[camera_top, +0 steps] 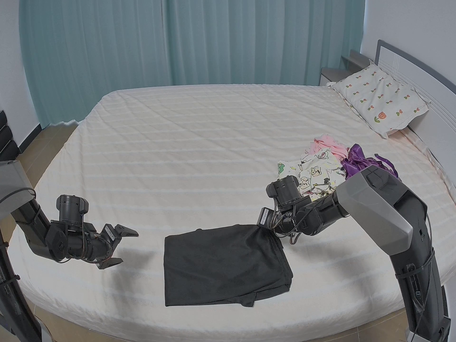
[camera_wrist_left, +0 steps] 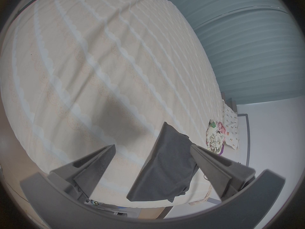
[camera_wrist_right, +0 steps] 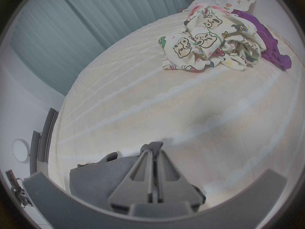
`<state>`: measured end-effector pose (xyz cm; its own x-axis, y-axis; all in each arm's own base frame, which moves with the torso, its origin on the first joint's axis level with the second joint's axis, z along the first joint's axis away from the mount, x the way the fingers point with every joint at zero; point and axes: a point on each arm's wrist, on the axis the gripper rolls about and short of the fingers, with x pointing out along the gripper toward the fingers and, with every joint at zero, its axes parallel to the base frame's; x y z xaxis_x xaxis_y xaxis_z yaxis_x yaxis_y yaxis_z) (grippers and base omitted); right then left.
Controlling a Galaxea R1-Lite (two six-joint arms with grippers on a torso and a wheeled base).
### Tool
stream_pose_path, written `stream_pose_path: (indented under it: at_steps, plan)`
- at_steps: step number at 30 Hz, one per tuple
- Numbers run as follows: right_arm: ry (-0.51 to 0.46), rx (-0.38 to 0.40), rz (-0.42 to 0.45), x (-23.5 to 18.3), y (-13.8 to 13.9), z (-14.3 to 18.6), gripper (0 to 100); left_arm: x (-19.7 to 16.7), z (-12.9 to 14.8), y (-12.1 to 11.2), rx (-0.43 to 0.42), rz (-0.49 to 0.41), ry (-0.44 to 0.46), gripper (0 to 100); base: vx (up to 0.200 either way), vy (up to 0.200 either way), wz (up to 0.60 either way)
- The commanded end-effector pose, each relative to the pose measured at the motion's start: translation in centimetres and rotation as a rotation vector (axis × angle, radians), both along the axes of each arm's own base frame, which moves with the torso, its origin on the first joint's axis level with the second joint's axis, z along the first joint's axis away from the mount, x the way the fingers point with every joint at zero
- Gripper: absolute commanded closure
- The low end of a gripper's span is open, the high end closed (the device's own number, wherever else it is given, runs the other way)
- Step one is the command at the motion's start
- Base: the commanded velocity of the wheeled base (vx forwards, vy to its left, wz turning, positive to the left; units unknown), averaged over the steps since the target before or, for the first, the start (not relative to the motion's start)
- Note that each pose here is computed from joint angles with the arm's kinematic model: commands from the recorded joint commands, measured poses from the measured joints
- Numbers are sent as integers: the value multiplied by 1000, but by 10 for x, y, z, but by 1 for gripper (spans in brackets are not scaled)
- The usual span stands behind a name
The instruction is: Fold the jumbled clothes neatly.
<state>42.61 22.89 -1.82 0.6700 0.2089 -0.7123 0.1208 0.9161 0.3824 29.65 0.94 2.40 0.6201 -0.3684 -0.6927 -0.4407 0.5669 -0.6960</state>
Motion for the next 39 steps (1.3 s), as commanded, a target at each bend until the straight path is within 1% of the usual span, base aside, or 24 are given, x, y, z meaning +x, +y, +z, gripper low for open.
stream_pose_path:
  at_steps: [1,6,9,17,18,23,26,28,29,30,31,33,35,36,37,39]
  plan:
    - [-3,6,-14,3,-4,2,100,0,0,0,0,0,0,0,0,0,0]
    - [0,18,-33,4,-7,2,100,0,0,0,0,0,0,0,0,0,0]
    - [4,22,-57,8,-15,1,100,0,0,0,0,0,0,0,0,0,0]
    - [11,27,-55,8,-16,-3,100,0,0,0,0,-2,0,0,0,0,0]
    - [9,28,-58,9,-17,-3,0,0,0,0,0,0,0,0,0,0,0]
    - [11,30,-76,9,-23,1,0,0,0,0,0,0,0,0,0,0,0]
    - [25,5,-79,2,-33,7,0,0,0,0,0,-2,0,0,0,0,0]
    - [35,-14,-50,-9,-39,14,0,0,0,0,0,0,0,0,0,0,0]
    - [35,-14,-50,-9,-39,14,0,0,0,0,0,0,0,0,0,0,0]
    - [68,-49,15,-26,-46,17,0,0,0,0,0,0,0,0,0,0,0]
    - [84,-66,66,-36,-50,17,0,0,0,0,0,0,0,0,0,0,0]
    - [89,-81,176,-54,-58,16,0,0,0,0,-1,1,-1,0,0,0,0]
    - [69,-79,258,-68,-64,12,0,0,0,0,-1,1,1,0,0,0,0]
    - [66,-79,272,-71,-64,10,0,0,0,0,-2,0,0,0,0,0,0]
    - [53,-87,310,-79,-66,4,0,0,0,0,-1,1,1,0,0,0,0]
    - [47,-98,341,-88,-68,-3,0,0,0,0,-1,1,-1,0,0,0,0]
